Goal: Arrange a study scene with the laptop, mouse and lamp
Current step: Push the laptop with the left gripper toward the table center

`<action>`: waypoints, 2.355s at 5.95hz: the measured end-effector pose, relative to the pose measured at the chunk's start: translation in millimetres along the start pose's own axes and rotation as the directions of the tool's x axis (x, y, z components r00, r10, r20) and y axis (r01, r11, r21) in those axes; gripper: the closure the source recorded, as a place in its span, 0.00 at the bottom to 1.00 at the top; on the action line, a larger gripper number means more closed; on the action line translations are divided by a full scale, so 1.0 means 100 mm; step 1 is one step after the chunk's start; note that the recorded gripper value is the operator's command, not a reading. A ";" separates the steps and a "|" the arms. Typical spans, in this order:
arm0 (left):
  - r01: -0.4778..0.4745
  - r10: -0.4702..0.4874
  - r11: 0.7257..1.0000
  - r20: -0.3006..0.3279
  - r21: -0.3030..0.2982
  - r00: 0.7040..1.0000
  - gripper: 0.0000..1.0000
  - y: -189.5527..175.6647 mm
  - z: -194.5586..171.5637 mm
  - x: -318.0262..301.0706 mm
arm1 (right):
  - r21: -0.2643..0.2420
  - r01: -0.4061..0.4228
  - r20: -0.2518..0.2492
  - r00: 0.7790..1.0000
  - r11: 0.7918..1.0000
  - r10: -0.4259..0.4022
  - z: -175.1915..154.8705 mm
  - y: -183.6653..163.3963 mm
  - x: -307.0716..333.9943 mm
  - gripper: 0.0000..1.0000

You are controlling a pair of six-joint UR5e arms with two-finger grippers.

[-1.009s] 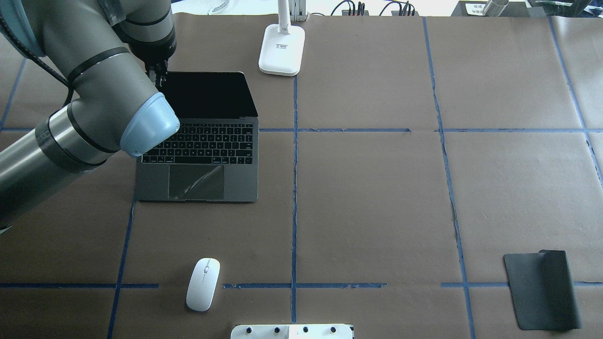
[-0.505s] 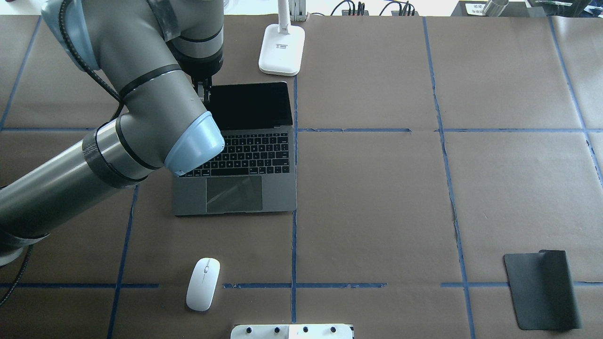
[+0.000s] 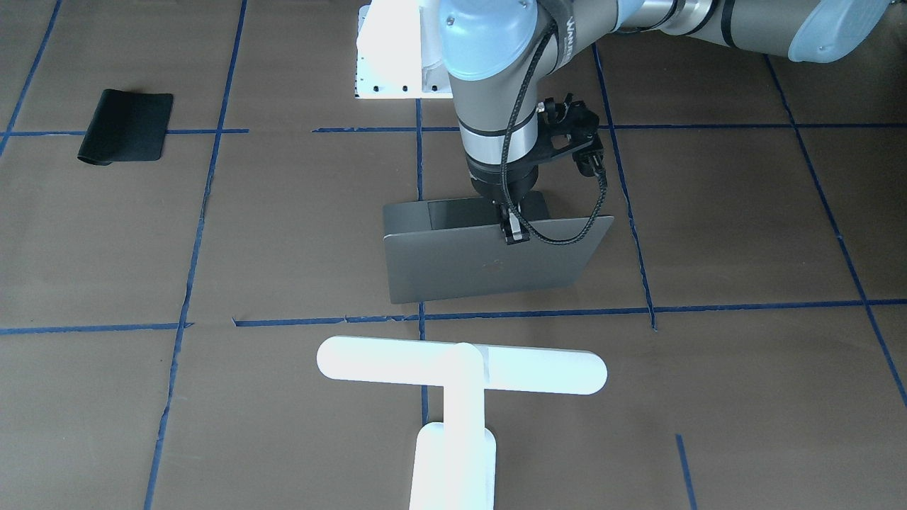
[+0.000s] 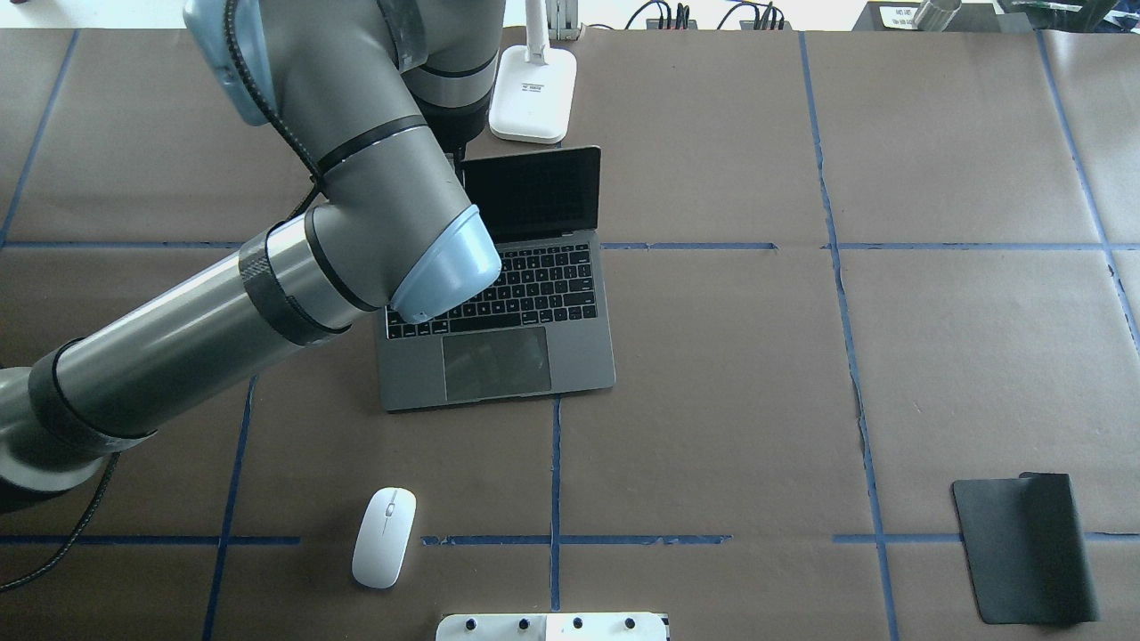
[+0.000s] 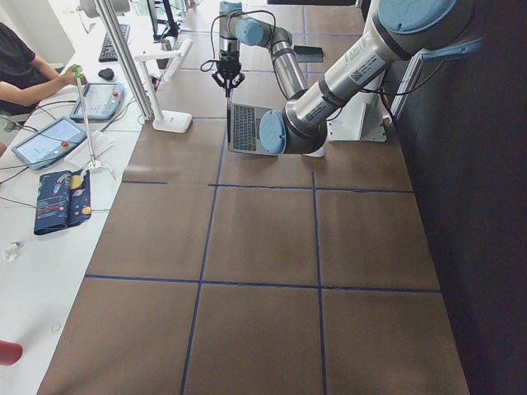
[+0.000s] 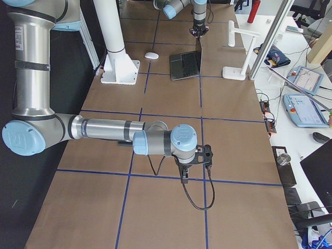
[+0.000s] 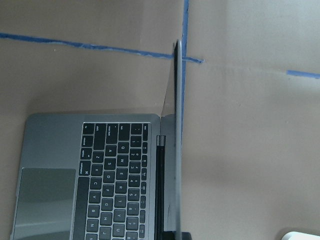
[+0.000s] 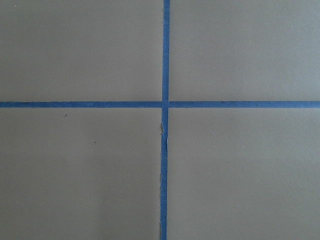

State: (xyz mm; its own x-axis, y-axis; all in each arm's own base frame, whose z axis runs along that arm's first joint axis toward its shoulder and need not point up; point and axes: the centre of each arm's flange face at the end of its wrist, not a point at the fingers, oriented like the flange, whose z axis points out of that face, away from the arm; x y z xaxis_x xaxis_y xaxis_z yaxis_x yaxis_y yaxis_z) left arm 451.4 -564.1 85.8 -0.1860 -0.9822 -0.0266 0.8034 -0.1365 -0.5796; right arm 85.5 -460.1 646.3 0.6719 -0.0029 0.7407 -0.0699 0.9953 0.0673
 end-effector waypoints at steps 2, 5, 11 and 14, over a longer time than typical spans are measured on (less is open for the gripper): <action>0.000 0.000 1.000 -0.009 -0.016 1.000 1.00 0.11 0.11 0.09 | 0.001 0.001 0.000 1.000 1.000 -0.001 0.00 -0.01 0.00 0.00; -0.021 0.021 0.999 -0.011 -0.037 1.000 1.00 0.22 0.13 0.02 | 0.001 0.002 -0.001 1.000 1.000 -0.002 0.00 -0.01 0.00 0.00; -0.004 0.004 0.998 -0.010 -0.057 1.000 0.81 0.50 0.09 0.01 | 0.000 0.007 -0.007 1.000 1.000 -0.007 0.00 -0.01 0.01 0.00; -0.014 0.014 0.999 -0.008 -0.051 1.000 0.00 0.50 0.14 0.02 | 0.000 0.007 -0.009 1.000 1.000 -0.007 0.00 -0.01 0.01 0.00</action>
State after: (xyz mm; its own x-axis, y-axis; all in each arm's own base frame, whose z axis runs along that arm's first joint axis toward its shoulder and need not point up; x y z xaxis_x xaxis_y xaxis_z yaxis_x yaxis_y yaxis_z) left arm 499.3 -575.1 68.4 -0.1795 -0.9829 -0.0406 0.7763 -0.1161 -0.6196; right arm 86.1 -461.2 647.6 0.6792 -0.0094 0.7339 -0.0648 0.9953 0.0726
